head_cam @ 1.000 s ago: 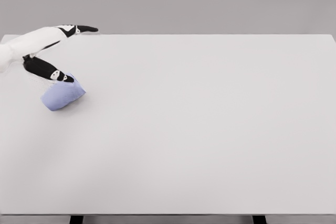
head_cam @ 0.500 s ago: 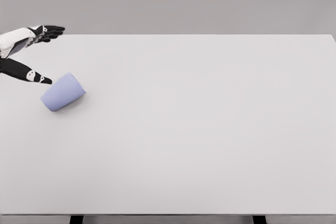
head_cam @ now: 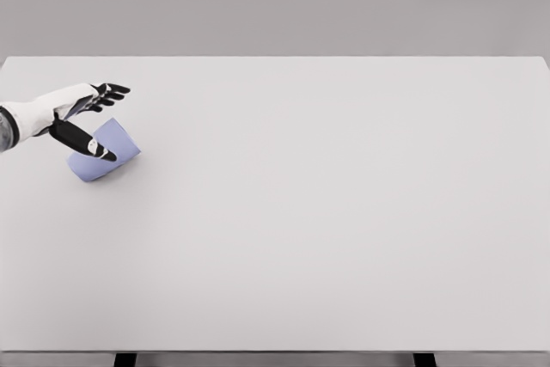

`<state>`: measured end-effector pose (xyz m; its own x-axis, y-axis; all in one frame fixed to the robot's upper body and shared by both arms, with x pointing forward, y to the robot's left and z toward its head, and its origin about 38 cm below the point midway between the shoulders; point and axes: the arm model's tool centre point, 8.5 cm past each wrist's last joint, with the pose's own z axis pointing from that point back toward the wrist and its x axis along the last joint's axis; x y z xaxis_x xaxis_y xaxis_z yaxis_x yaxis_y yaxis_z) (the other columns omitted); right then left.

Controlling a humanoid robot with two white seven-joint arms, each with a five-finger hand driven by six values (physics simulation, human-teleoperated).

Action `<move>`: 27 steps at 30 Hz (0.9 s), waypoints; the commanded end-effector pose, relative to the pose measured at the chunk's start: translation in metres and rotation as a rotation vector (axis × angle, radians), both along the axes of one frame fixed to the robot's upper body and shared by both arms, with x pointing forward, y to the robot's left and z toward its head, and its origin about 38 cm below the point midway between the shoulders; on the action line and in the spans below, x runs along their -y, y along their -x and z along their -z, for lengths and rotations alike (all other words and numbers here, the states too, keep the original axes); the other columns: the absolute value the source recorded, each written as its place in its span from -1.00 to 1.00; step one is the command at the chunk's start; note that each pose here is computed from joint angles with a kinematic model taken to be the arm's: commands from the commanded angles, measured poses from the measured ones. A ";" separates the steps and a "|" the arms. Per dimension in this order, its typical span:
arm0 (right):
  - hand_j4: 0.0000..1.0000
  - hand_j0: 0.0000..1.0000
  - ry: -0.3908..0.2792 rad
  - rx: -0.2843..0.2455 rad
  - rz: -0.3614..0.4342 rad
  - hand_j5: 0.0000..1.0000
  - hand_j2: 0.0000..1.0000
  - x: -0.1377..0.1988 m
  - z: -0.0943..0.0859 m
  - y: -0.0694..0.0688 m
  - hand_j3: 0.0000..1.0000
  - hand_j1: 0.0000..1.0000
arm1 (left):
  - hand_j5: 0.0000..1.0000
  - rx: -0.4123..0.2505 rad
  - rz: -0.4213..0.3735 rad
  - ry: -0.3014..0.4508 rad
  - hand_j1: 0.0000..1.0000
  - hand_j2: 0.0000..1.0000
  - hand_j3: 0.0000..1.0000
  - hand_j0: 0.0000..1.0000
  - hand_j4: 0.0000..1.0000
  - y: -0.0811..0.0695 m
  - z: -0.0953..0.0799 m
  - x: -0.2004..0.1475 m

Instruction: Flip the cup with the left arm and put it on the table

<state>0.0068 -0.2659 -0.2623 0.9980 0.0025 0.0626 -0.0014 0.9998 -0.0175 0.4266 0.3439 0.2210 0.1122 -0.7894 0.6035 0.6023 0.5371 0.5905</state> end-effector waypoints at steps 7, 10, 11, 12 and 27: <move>1.00 1.00 0.000 0.000 0.000 1.00 1.00 0.000 0.000 0.000 1.00 1.00 | 0.99 -0.026 -0.051 -0.063 0.99 0.99 0.99 0.99 0.99 -0.008 0.017 0.011; 1.00 1.00 0.000 0.000 0.000 1.00 1.00 0.000 0.000 0.000 1.00 1.00 | 1.00 -0.032 -0.048 -0.054 1.00 1.00 1.00 1.00 1.00 -0.010 0.021 0.016; 1.00 1.00 0.000 0.000 0.000 1.00 1.00 0.000 0.000 0.000 1.00 1.00 | 1.00 -0.039 -0.051 -0.055 1.00 1.00 1.00 1.00 1.00 -0.010 0.024 0.015; 1.00 1.00 0.000 0.000 0.000 1.00 1.00 0.000 0.000 0.000 1.00 1.00 | 1.00 -0.042 -0.057 -0.055 1.00 1.00 1.00 1.00 1.00 -0.011 0.026 0.014; 1.00 1.00 0.000 -0.001 0.000 1.00 1.00 0.000 0.000 0.001 1.00 1.00 | 1.00 -0.036 -0.109 -0.102 1.00 1.00 1.00 1.00 1.00 -0.022 0.049 0.013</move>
